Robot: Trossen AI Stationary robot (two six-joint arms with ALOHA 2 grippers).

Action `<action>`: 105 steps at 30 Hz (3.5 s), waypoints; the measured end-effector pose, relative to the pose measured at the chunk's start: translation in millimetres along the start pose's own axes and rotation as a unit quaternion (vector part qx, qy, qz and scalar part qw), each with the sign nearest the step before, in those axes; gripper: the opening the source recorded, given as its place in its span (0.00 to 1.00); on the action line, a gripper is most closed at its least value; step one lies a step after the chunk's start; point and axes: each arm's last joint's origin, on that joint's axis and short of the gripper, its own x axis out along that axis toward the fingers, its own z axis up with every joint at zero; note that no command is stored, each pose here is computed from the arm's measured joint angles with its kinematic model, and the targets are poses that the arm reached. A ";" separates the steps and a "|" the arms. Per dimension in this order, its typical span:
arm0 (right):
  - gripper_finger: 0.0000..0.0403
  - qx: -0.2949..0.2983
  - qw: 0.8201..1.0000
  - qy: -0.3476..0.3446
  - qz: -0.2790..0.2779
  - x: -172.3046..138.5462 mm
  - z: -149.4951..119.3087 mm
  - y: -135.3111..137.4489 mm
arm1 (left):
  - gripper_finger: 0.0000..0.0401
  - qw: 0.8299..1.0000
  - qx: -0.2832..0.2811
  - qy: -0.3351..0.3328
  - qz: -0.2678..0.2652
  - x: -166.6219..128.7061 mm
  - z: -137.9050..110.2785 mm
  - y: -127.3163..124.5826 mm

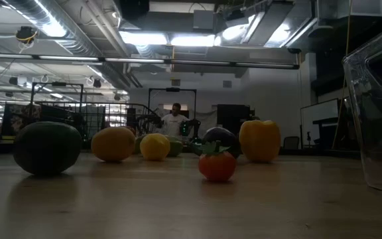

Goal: Sort produce into baskets
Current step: Put the bottom lemon into the transparent bin

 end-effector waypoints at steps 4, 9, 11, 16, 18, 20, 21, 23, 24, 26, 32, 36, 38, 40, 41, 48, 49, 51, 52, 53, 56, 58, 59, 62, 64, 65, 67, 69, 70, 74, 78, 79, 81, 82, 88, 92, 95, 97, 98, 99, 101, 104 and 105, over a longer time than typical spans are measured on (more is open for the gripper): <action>0.97 -0.008 1.000 -0.015 0.013 0.0 1.5 0.4 | 0.58 0.999 0.000 -0.024 -0.031 6.5 0.4 -9.8; 0.97 -0.004 1.000 -0.025 0.010 0.2 3.5 -0.5 | 0.58 0.999 -0.006 -0.018 -0.040 22.2 -6.4 -13.2; 0.97 -0.005 1.000 -0.028 0.012 0.2 3.7 -0.5 | 0.58 0.999 -0.006 -0.015 -0.043 29.6 -10.2 -14.4; 0.97 -0.011 0.999 -0.028 0.041 0.1 1.7 2.5 | 0.58 0.998 -0.010 -0.024 -0.063 39.5 -12.9 -18.9; 0.97 -0.009 0.998 -0.031 0.056 0.0 1.3 3.7 | 0.58 0.997 -0.010 -0.029 -0.068 40.2 -12.3 -19.5; 0.97 -0.004 0.998 -0.030 0.062 0.0 0.8 4.3 | 0.58 0.997 -0.010 -0.030 -0.068 40.2 -11.9 -19.5; 0.97 -0.002 0.998 -0.030 0.063 0.0 0.7 4.4 | 0.58 0.997 -0.010 -0.032 -0.070 40.1 -11.5 -19.8; 0.97 -0.002 0.997 -0.026 0.066 -0.1 0.0 4.9 | 0.58 0.996 -0.010 -0.040 -0.076 39.9 -10.0 -21.0; 0.97 -0.002 0.998 -0.027 0.065 0.4 0.2 4.9 | 0.58 0.996 -0.010 -0.045 -0.081 39.6 -9.1 -22.1; 0.97 0.000 0.998 -0.028 0.063 1.9 0.7 5.4 | 0.58 0.995 -0.009 -0.052 -0.081 39.4 -8.2 -22.6; 0.97 -0.002 0.998 -0.023 0.062 5.5 -0.3 7.6 | 0.58 0.996 -0.009 -0.052 -0.078 40.8 -9.7 -23.0; 0.95 -0.002 0.998 -0.020 0.060 9.7 -0.9 9.9 | 0.58 0.996 -0.006 -0.050 -0.077 41.2 -10.1 -22.8; 0.91 -0.003 0.998 -0.018 0.061 10.9 -1.3 10.8 | 0.58 0.996 -0.005 -0.050 -0.076 41.3 -10.2 -22.6; 0.86 -0.003 0.998 -0.015 0.056 13.4 -1.5 11.7 | 0.58 0.996 0.000 -0.049 -0.075 41.4 -10.4 -22.4; 0.83 -0.004 0.998 -0.013 0.056 14.0 -1.9 12.2 | 0.58 0.996 0.003 -0.048 -0.074 41.5 -10.8 -22.3; 0.63 -0.008 0.999 -0.006 0.050 18.1 -2.7 14.4 | 0.58 0.996 0.022 -0.042 -0.069 42.0 -12.2 -21.3; 0.60 -0.009 0.999 -0.006 0.050 18.3 -2.7 14.7 | 0.58 0.996 0.027 -0.042 -0.069 42.0 -12.3 -21.2; 0.57 -0.010 0.999 -0.004 0.049 18.2 -2.8 14.8 | 0.58 0.996 0.029 -0.041 -0.069 42.1 -12.5 -21.1; 0.56 -0.009 0.999 -0.005 0.049 18.2 -2.8 14.8 | 0.58 0.996 0.028 -0.041 -0.069 42.1 -12.5 -21.1; 0.56 -0.009 0.999 -0.005 0.049 18.2 -2.8 14.8 | 0.58 0.996 0.028 -0.041 -0.069 42.1 -12.3 -20.8; 0.56 -0.010 0.999 -0.003 0.050 18.6 -3.1 15.2 | 0.58 0.997 0.027 -0.037 -0.065 42.3 -13.1 -20.0; 0.57 -0.011 0.999 -0.002 0.051 18.9 -3.4 15.5 | 0.58 0.997 0.026 -0.035 -0.064 42.4 -13.4 -19.8; 0.57 -0.010 0.999 -0.002 0.051 18.9 -3.4 15.5 | 0.58 0.997 0.028 -0.035 -0.063 42.4 -13.4 -19.8; 0.57 -0.012 0.999 0.000 0.052 19.1 -4.1 16.0 | 0.59 0.997 0.036 -0.033 -0.058 43.1 -13.2 -17.5; 0.57 -0.012 0.998 0.002 0.054 19.5 -4.7 16.4 | 0.61 0.997 0.042 -0.030 -0.052 45.0 -14.1 -15.9; 0.57 -0.012 0.998 0.004 0.057 19.5 -5.2 16.9 | 0.63 0.997 0.042 -0.030 -0.050 46.2 -14.0 -15.1; 0.56 -0.012 0.998 0.006 0.058 19.6 -5.7 17.7 | 0.66 0.998 0.038 -0.027 -0.048 47.0 -14.6 -14.3; 0.56 -0.013 0.998 0.007 0.061 19.7 -6.1 18.1 | 0.68 0.998 0.032 -0.026 -0.046 50.4 -14.9 -12.2; 0.56 -0.015 0.998 0.009 0.062 19.6 -6.6 18.4 | 0.69 0.998 0.032 -0.025 -0.045 51.1 -15.1 -11.6; 0.56 -0.018 0.997 0.018 0.068 19.3 -8.3 20.1 | 0.70 0.999 0.029 -0.020 -0.039 56.0 -16.4 -7.9; 0.56 -0.003 0.997 0.033 0.074 19.2 -10.9 21.2 | 0.71 0.999 0.038 -0.019 -0.031 55.5 -15.9 -5.8; 0.56 0.001 0.996 0.038 0.076 19.0 -12.0 21.8 | 0.71 0.998 0.046 -0.017 -0.027 54.7 -15.9 -5.1; 0.56 0.008 0.995 0.053 0.085 18.5 -14.8 23.4 | 0.71 0.998 0.059 -0.017 -0.019 53.9 -15.0 -3.0; 0.56 0.014 0.994 0.060 0.090 17.8 -15.9 24.4 | 0.71 0.998 0.064 -0.018 -0.018 53.7 -14.7 -2.8; 0.56 0.057 0.985 0.090 0.134 15.0 -22.3 29.6 | 0.71 0.997 0.083 -0.002 0.008 53.5 -14.3 6.8; 0.56 0.102 0.968 0.131 0.190 11.1 -30.3 35.8 | 0.71 0.996 0.077 0.018 0.030 52.9 -15.0 15.5; 0.56 0.150 0.946 0.180 0.226 6.5 -38.0 40.4 | 0.71 0.995 0.074 0.039 0.046 52.2 -16.8 21.9; 0.56 0.185 0.924 0.214 0.257 2.6 -42.7 43.8 | 0.71 0.995 0.072 0.042 0.050 51.9 -16.3 24.2; 0.56 0.206 0.912 0.229 0.272 0.9 -44.4 45.3 | 0.71 0.995 0.071 0.044 0.053 51.8 -16.3 25.3; 0.56 0.226 0.898 0.242 0.288 -0.8 -45.7 46.7 | 0.71 0.995 0.071 0.045 0.055 51.7 -16.1 26.2; 0.56 0.262 0.874 0.259 0.317 -2.6 -47.9 53.3 | 0.71 0.995 0.070 0.044 0.056 51.6 -15.4 27.2; 0.56 0.282 0.849 0.291 0.339 -5.7 -54.1 72.4 | 0.71 0.995 0.069 0.043 0.056 51.5 -14.9 27.6; 0.56 0.282 0.844 0.303 0.343 -7.8 -56.2 80.7 | 0.71 0.995 0.069 0.043 0.056 51.5 -15.0 27.7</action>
